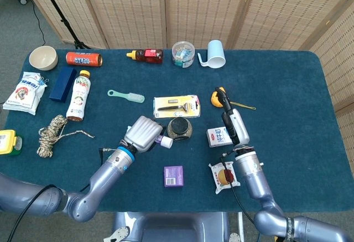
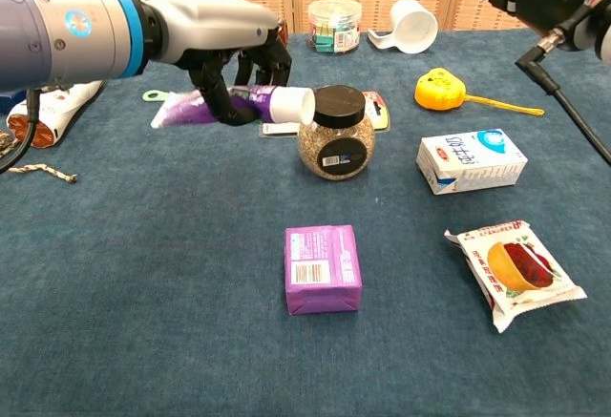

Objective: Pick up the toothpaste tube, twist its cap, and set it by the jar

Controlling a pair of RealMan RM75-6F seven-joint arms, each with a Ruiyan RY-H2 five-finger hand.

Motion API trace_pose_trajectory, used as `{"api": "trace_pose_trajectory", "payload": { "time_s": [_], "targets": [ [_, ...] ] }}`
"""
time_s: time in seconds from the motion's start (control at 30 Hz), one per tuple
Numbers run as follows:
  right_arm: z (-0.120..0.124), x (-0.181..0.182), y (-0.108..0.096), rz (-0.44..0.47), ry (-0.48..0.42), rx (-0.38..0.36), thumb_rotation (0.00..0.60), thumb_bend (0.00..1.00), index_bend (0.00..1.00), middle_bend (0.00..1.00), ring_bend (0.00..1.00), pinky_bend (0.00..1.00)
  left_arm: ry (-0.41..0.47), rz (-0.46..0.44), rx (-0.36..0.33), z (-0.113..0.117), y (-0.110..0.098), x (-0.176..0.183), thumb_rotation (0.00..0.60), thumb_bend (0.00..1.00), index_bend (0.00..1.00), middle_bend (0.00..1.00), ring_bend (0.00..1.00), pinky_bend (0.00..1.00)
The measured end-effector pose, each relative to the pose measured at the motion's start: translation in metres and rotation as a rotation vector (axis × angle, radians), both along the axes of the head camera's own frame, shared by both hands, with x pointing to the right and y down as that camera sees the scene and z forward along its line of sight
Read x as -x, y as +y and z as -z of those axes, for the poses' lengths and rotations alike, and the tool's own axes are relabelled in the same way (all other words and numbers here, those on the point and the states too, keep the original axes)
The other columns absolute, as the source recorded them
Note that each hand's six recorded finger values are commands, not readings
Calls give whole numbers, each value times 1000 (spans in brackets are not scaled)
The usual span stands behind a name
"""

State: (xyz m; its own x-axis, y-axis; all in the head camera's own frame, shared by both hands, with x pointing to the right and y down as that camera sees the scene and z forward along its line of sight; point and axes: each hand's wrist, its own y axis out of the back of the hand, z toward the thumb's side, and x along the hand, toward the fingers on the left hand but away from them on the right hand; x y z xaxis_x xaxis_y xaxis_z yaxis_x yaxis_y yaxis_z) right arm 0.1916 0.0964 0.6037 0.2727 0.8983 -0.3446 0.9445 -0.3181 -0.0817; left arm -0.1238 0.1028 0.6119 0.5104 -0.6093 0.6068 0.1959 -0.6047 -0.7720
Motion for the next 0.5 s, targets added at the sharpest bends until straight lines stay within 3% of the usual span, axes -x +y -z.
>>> {"api": "trace_pose_trajectory", "payload": {
  "time_s": [0.1, 0.5],
  "targets": [
    [1, -4, -2, -5, 8, -5, 0, 0, 0, 0, 0, 0, -8, -3, 16, -3, 3, 1, 600, 518, 350, 294, 227, 524],
    [4, -19, -7, -2, 62, -33, 0, 0, 0, 0, 0, 0, 16, 20, 35, 5, 5, 10, 600, 505, 199, 183, 113, 405]
  ]
}}
